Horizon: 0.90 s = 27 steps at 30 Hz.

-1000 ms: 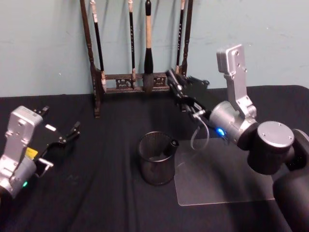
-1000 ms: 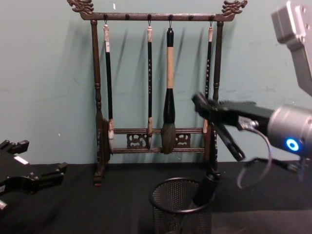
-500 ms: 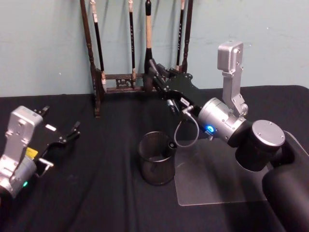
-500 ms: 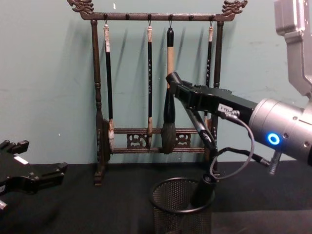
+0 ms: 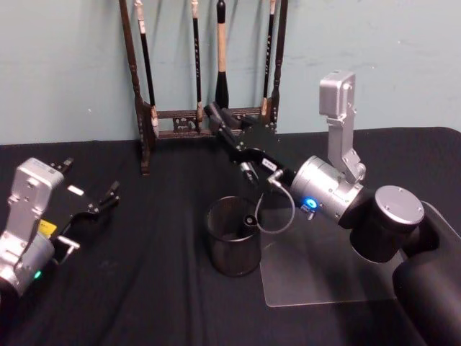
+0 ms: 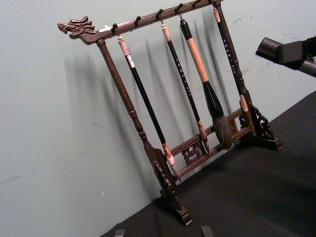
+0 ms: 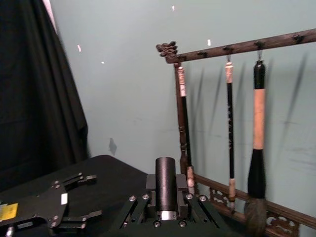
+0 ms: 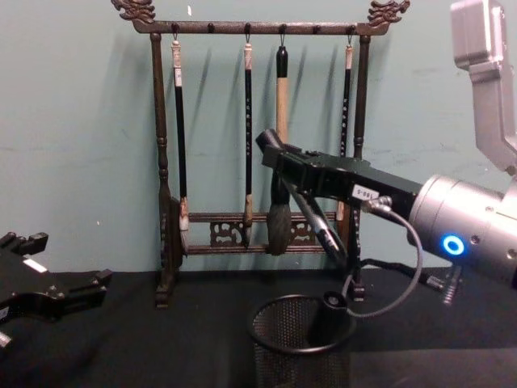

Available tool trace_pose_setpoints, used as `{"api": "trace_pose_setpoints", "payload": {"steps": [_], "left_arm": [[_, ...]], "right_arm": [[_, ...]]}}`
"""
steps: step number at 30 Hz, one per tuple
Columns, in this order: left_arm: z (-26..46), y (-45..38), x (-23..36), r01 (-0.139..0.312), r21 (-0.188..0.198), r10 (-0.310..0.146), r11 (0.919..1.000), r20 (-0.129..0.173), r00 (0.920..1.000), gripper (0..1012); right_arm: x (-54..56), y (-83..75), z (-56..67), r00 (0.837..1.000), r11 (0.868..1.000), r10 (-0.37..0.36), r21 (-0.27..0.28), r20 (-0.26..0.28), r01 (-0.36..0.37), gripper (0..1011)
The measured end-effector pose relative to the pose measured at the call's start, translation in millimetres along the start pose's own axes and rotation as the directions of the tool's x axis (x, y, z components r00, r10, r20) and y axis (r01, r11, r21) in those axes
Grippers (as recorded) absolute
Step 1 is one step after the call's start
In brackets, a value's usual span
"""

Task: Pick up the water-based marker from the table and place it into the pen holder.

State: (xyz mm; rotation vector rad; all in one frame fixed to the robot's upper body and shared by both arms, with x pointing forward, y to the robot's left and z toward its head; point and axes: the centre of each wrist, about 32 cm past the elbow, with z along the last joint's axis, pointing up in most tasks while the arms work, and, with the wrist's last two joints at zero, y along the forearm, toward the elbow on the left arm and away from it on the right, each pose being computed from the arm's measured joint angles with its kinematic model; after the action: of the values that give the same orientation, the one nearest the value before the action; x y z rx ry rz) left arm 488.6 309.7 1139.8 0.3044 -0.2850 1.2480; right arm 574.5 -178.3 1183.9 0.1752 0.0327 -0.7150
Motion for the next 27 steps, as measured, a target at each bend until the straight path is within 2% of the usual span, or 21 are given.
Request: {"api": "trace_pose_setpoints", "payload": {"steps": [15, 27], "left_arm": [[0.0, 0.0, 0.0, 0.000, 0.000, 0.000, 1.0000, 0.000, 1.0000, 1001], [0.0, 0.0, 0.0, 0.000, 0.000, 0.000, 1.0000, 0.000, 1.0000, 1001]], "right_arm": [[-6.6, 2.7, -6.5, 0.998, 0.998, 0.051, -0.032, -0.032, -0.052, 235], [-10.4, -0.5, -1.1, 0.996, 0.995, 0.074, -0.069, -0.043, -0.077, 235]]}}
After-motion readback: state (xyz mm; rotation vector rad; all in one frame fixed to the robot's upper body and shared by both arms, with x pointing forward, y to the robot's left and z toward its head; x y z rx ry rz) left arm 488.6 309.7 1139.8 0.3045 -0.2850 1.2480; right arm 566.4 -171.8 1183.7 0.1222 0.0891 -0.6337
